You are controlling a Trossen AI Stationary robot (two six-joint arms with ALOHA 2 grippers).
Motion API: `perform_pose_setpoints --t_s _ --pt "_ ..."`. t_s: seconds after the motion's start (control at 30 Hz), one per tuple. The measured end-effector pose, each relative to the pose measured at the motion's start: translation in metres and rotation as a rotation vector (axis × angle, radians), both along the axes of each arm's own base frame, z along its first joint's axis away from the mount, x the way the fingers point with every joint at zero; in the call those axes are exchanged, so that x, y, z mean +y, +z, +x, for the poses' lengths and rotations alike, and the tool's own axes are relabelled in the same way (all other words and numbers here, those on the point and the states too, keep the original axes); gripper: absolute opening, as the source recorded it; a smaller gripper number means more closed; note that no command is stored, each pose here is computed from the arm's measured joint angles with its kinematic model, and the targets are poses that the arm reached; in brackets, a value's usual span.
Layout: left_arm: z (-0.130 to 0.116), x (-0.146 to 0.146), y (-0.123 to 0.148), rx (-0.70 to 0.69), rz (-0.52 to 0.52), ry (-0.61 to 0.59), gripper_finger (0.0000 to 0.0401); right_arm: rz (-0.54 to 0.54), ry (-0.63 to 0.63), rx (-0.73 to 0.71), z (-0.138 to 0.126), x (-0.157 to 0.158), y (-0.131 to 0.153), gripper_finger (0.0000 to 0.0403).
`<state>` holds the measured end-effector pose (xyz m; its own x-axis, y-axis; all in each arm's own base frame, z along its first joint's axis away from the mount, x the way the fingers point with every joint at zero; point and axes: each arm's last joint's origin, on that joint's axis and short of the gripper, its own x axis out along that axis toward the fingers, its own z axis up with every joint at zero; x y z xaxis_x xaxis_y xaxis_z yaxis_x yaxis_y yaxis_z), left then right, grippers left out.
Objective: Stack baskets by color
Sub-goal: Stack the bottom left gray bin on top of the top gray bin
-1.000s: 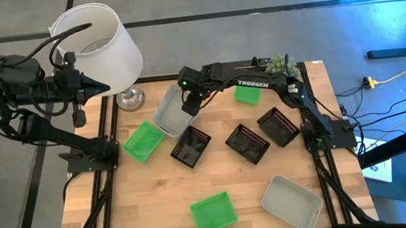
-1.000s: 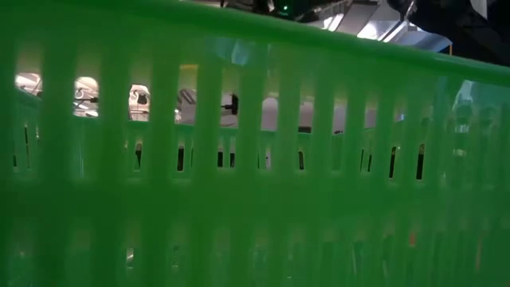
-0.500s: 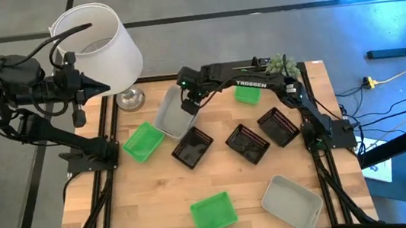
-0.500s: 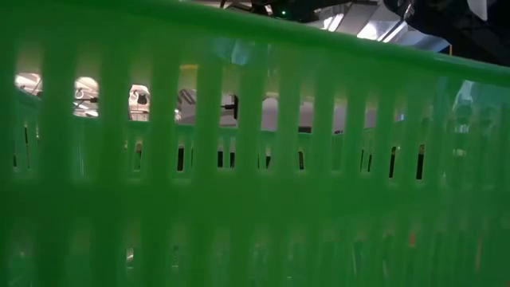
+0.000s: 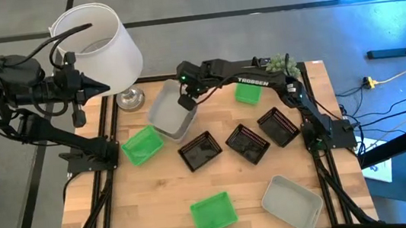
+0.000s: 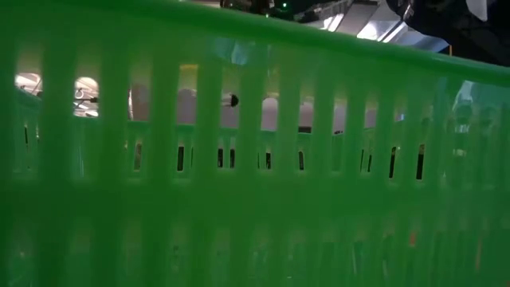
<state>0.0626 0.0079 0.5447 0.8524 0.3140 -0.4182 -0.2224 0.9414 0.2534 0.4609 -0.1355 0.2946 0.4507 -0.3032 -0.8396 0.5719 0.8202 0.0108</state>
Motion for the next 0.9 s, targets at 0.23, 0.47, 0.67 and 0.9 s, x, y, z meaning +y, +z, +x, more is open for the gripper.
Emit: perform_pose_setpoints --t_s 0.23,0.47,0.67,0.9 --pt "-0.001 0.0 -0.001 0.015 0.0 0.0 0.0001 0.092 0.013 0.06 -0.011 0.002 0.009 0.0002" --pt "-0.001 0.0 -0.001 0.014 0.0 0.0 0.0003 0.102 0.012 0.033 -0.008 -0.003 0.001 0.0001" --pt "-0.001 0.0 -0.001 0.014 0.001 0.0 0.0004 0.125 0.024 0.02 -0.006 -0.003 0.0 0.0" --pt "-0.001 0.0 -0.001 0.014 0.0 0.0 0.0001 0.146 0.022 0.04 -0.004 -0.008 -0.021 0.0"
